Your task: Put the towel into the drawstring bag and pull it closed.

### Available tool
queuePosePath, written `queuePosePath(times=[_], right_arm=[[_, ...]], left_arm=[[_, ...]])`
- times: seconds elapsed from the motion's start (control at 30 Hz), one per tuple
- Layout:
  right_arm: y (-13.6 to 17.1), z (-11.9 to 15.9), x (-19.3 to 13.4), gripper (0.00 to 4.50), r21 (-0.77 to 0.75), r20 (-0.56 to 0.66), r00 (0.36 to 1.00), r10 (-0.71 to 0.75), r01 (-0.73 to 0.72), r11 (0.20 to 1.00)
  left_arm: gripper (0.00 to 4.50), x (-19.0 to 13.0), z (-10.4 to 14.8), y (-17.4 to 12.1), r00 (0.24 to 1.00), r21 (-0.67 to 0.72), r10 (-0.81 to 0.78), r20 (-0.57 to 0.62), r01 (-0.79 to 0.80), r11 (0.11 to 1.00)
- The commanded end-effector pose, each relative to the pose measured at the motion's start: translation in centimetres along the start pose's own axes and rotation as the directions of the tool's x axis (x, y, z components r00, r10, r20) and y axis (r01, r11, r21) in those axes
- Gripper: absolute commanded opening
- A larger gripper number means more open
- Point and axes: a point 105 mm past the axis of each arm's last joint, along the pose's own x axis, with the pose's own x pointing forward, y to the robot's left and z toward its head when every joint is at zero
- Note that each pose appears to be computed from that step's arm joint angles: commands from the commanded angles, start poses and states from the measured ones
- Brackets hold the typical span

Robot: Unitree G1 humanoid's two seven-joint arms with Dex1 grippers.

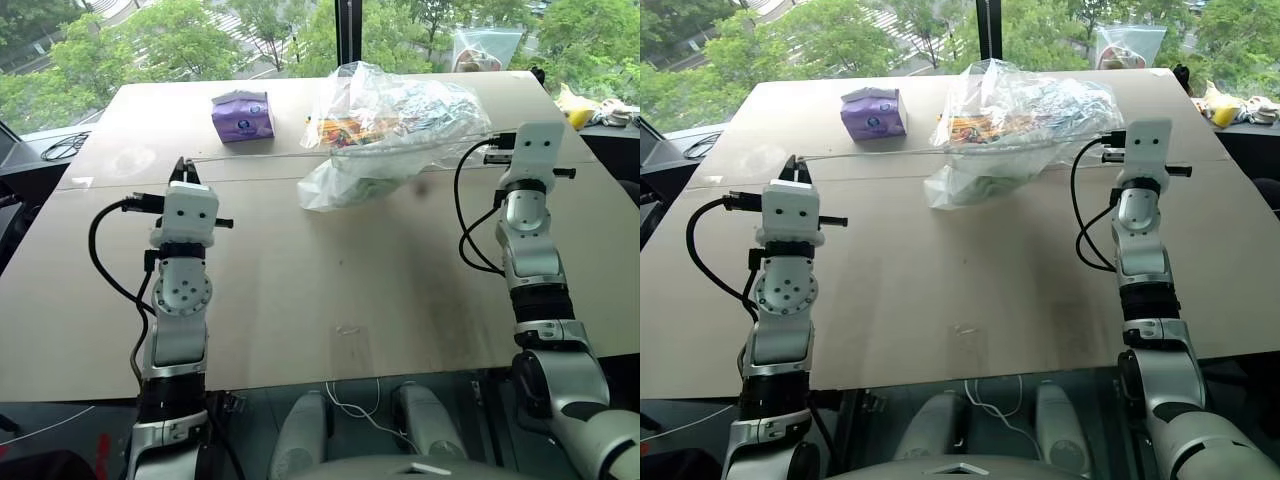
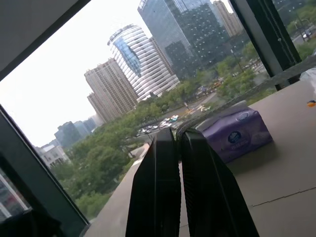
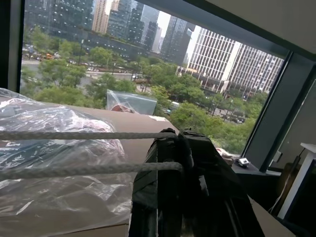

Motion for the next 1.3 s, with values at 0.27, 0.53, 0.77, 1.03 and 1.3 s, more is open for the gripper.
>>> queuePosePath(times=[0.27,0.53,0.77,1.03,1.3], right_arm=[[-6.5,-3.0,-0.1,0.0,0.135,-0.214,0.922,-0.322,0.354,0.925],[-6.9,-5.5,-1.1,0.0,0.231,-0.42,0.833,-0.36,0.482,0.845],[3.7,-1.4,-0.4,0.0,0.374,-0.211,0.927,0.311,-0.218,0.902],[5.1,-2.8,-9.3,3.36,0.173,-0.175,0.327,0.929,-0.918,0.356],[0.5,-6.0,-8.2,4.2,-0.066,-0.304,0.317,0.898,-0.948,0.312]], left_arm=[[0.03,-1.1,-4.3,7.7,0.883,0.07,0.401,-0.246,-0.396,0.916],[0.03,-3.7,-8.5,9.1,0.728,0.037,0.504,-0.464,-0.553,0.833],[0.03,-0.3,-6.6,1.0,0.925,-0.319,0.065,-0.374,-0.194,0.928],[2.0,-1.7,-5.2,-4.8,0.78,-0.621,-0.608,-0.144,0.407,0.67],[3.74,-7.6,-9.1,-0.5,0.572,-0.55,-0.784,-0.241,0.585,0.596]])
